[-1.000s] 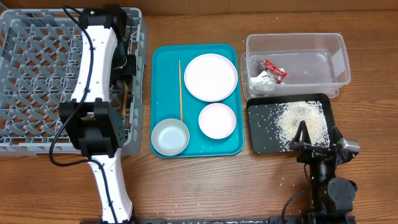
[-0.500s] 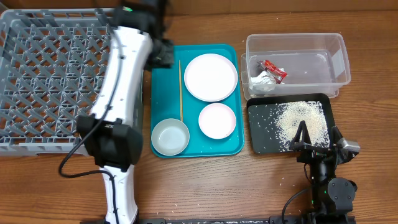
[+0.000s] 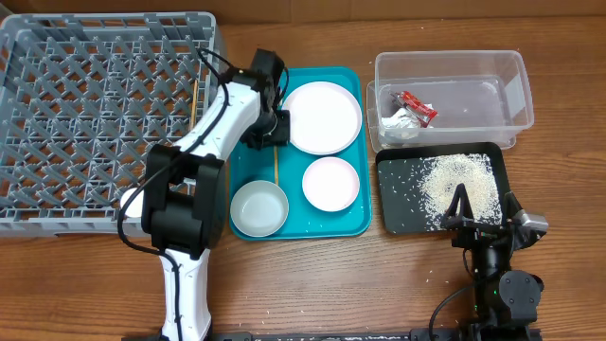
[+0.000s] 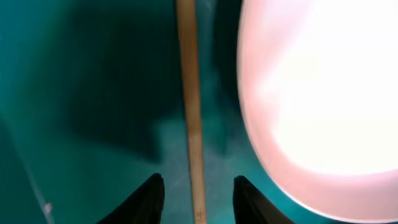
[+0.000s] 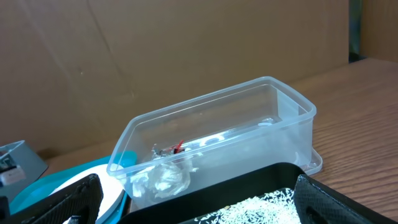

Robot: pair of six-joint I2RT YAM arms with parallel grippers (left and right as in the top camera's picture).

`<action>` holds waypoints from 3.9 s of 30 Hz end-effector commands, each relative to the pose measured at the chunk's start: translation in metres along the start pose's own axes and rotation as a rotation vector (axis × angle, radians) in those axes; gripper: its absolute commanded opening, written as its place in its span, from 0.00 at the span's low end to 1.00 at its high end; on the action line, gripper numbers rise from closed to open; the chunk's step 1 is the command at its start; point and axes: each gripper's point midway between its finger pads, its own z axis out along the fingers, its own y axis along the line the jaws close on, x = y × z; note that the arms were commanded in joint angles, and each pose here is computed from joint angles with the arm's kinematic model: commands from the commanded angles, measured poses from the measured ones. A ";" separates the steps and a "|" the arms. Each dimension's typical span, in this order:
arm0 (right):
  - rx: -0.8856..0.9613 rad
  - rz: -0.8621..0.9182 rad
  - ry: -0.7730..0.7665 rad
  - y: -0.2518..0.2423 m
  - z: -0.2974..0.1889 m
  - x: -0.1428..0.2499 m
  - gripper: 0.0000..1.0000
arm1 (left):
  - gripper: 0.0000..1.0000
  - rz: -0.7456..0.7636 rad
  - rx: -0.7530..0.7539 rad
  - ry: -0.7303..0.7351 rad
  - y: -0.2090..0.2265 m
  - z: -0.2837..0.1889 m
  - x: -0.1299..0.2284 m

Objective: Sort waste into correct bins and load items into the dishwasher

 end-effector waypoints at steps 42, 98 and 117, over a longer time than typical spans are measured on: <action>0.001 0.001 -0.006 -0.001 0.000 0.001 1.00 | 0.04 -0.095 -0.351 0.017 0.117 -0.162 -0.002; 0.001 0.001 -0.006 -0.001 0.000 0.001 1.00 | 0.92 0.133 -0.143 -0.175 -0.082 -0.100 0.075; 0.001 0.001 -0.006 -0.001 0.000 0.001 1.00 | 0.04 0.183 -0.193 0.087 -0.078 -0.005 0.095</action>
